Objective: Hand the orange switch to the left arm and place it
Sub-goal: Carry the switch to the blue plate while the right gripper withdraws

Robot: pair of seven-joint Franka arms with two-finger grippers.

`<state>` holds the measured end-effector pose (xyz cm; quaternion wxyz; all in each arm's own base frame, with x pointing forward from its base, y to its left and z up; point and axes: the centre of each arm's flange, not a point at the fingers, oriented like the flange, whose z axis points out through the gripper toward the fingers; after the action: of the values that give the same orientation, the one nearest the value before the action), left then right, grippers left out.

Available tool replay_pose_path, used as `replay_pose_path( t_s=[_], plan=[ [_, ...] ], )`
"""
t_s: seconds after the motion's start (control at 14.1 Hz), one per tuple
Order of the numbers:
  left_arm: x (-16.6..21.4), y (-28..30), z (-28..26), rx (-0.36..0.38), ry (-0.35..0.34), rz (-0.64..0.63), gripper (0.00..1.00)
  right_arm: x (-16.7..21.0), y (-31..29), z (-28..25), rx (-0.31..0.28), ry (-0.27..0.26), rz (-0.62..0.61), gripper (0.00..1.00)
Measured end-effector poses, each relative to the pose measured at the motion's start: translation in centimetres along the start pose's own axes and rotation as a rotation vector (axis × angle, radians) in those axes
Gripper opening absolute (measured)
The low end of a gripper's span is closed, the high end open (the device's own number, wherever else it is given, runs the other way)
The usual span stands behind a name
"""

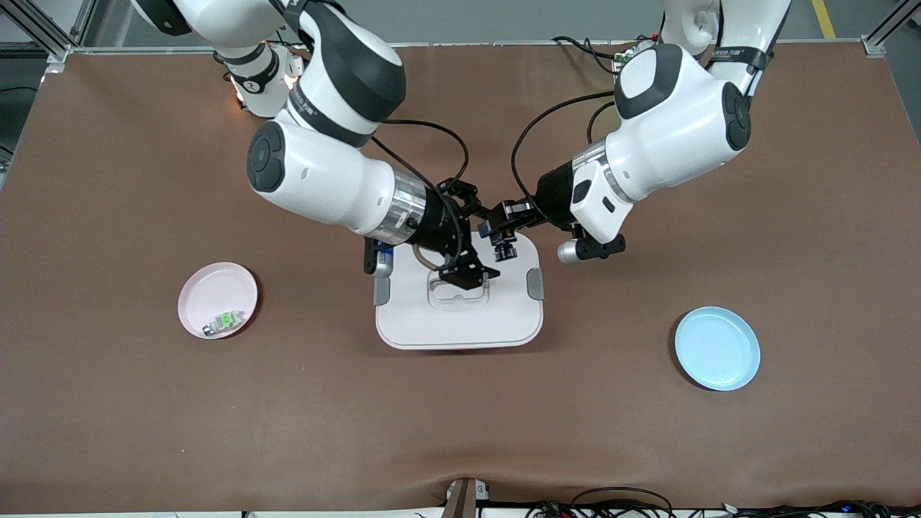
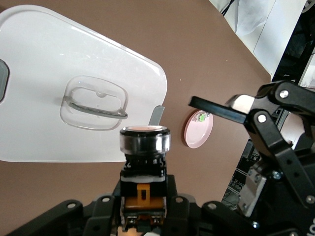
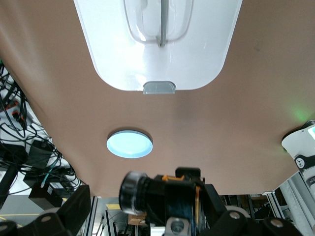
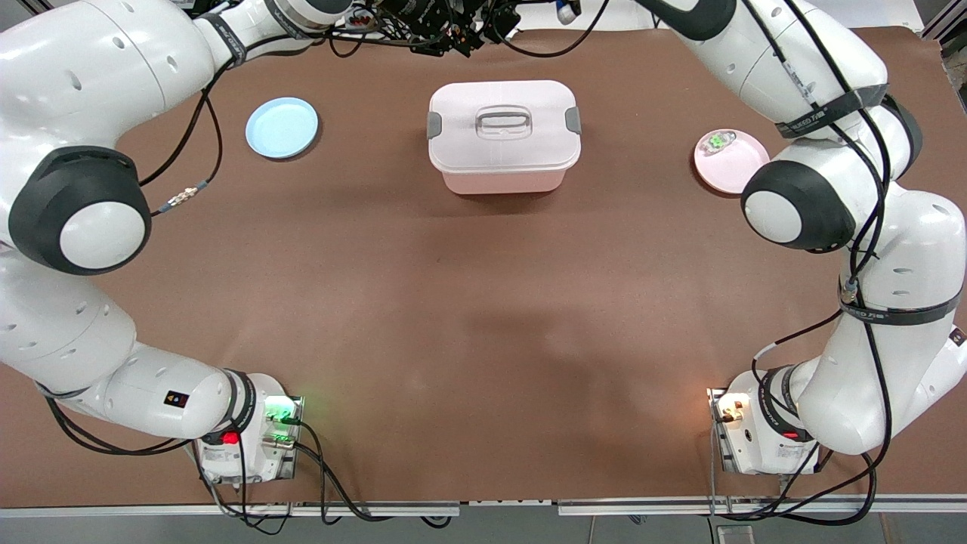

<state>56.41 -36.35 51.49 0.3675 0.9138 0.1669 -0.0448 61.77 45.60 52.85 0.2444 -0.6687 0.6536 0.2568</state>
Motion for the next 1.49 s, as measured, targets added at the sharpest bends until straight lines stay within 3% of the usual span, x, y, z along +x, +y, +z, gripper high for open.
replay_pose_path(
  t_s=[0.36, 0.71, 0.99, 1.21, 1.49],
  plan=[
    [1.0, -0.5, -0.8, 0.016, 0.027, -0.009, 0.33, 3.7, -1.6, -2.4, -0.087, 0.038, -0.083, 1.00],
    [3.5, -2.8, -4.0, 0.190, 0.126, -0.089, 0.33, 8.3, -2.8, -6.3, -0.213, 0.046, -0.338, 1.00],
    [5.7, -5.9, -8.9, 0.289, 0.150, -0.161, 0.33, 11.4, -3.6, -10.7, -0.246, 0.035, -0.470, 1.00],
    [7.6, -8.5, -12.2, 0.327, 0.182, -0.268, 0.33, 14.7, -4.0, -15.1, -0.282, 0.025, -0.636, 1.00],
    [10.5, -11.9, -15.7, 0.339, 0.270, -0.468, 0.33, 17.0, -3.6, -18.5, -0.364, 0.178, -1.035, 1.00]
  ],
)
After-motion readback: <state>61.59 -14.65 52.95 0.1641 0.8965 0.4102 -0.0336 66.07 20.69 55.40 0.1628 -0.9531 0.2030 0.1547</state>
